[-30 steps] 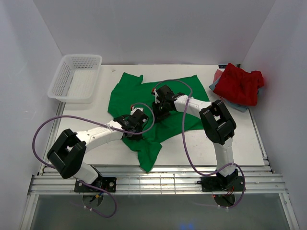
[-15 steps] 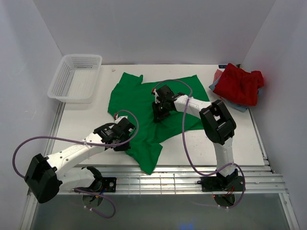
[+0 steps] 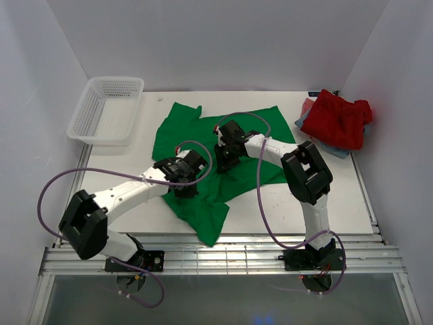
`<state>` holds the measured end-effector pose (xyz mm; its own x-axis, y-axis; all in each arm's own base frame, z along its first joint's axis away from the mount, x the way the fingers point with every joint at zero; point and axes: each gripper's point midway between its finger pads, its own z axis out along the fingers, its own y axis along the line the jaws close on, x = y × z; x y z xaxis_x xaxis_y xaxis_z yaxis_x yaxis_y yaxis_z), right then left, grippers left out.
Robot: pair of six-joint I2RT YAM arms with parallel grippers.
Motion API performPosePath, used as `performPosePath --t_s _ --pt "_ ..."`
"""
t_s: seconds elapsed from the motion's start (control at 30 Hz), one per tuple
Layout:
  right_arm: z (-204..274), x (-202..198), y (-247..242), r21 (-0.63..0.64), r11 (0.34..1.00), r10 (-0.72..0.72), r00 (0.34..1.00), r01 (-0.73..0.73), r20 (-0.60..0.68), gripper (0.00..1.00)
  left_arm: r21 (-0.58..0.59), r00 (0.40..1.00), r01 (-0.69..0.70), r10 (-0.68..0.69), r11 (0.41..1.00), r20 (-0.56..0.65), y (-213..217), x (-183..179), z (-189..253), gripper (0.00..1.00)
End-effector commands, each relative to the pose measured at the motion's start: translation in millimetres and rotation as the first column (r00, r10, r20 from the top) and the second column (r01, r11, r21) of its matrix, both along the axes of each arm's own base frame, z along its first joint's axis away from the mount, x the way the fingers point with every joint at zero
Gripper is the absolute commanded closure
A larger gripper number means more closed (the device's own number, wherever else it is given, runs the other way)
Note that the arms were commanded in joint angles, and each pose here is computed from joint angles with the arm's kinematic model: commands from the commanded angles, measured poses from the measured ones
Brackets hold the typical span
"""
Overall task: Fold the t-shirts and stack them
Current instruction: Flatten the tshirt out
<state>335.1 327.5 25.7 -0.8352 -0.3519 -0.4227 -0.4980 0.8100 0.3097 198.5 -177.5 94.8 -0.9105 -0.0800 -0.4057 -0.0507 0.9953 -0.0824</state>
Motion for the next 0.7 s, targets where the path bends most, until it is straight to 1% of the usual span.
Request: performPosePath --t_s 0.0,0.07,0.13,0.23,0.27,0.37,0.4,0.43,0.5,0.53,0.6,0.67 --pt "-10.9 -6.8 -18.7 -0.089 0.996 -0.011 1.000 0.009 -0.028 0.71 -0.031 0.998 0.034 -0.033 0.999 0.051 -28.4 28.4 -6.9 1.00" --pt "-13.1 -10.0 -21.4 -0.094 0.996 -0.015 0.999 0.012 -0.034 0.71 0.011 0.999 0.036 -0.036 0.999 0.010 -20.9 21.4 -21.7 1.00" --pt "-13.3 -10.4 -22.4 -0.095 0.995 -0.016 0.999 0.013 -0.031 0.71 0.048 0.999 0.030 -0.029 0.998 -0.021 -9.3 11.7 -27.1 1.00" --pt "-15.2 -10.8 -22.7 -0.098 0.995 -0.016 0.999 0.013 -0.034 0.71 0.074 0.999 0.011 -0.008 0.997 -0.038 6.1 -1.2 -23.6 1.00" --pt "-16.2 -10.5 -22.1 -0.098 0.995 -0.016 0.999 0.012 -0.037 0.71 0.070 0.999 0.010 -0.006 0.998 -0.047 11.0 -8.6 -18.9 1.00" --pt "-16.5 -7.9 -18.7 -0.092 0.996 -0.013 0.999 0.010 -0.038 0.71 0.041 0.988 0.000 0.006 0.999 -0.152 19.0 -40.2 -25.1 1.00" --pt "-15.3 -6.3 -16.2 -0.089 0.996 -0.011 0.999 0.008 -0.036 0.71 0.013 0.981 -0.001 0.004 1.000 -0.195 22.3 -56.2 -28.3 1.00" --pt "-15.6 -5.3 -16.0 -0.088 0.996 -0.012 0.999 0.008 -0.038 0.71 0.017 0.974 -0.008 0.012 1.000 -0.227 28.3 -67.7 -30.1 1.00" --pt "-16.8 -4.6 -15.4 -0.090 0.996 -0.012 0.999 0.008 -0.041 0.71 -0.029 0.970 -0.040 0.031 0.999 -0.241 31.9 -82.5 -26.8 1.00" --pt "-15.2 -2.7 -13.9 -0.087 0.996 -0.012 0.999 0.008 -0.036 0.71 -0.033 0.957 -0.045 0.034 0.998 -0.288 37.5 -98.3 -35.8 1.00" --pt "-16.9 -2.6 -13.5 -0.087 0.996 -0.012 0.999 0.009 -0.040 0.71 -0.040 0.946 -0.066 0.049 0.997 -0.319 43.8 -112.5 -42.0 1.00" --pt "-18.4 -2.7 -13.3 -0.088 0.996 -0.010 0.999 0.007 -0.042 0.71 -0.034 0.949 -0.062 0.048 0.997 -0.311 51.1 -118.3 -43.4 1.00"
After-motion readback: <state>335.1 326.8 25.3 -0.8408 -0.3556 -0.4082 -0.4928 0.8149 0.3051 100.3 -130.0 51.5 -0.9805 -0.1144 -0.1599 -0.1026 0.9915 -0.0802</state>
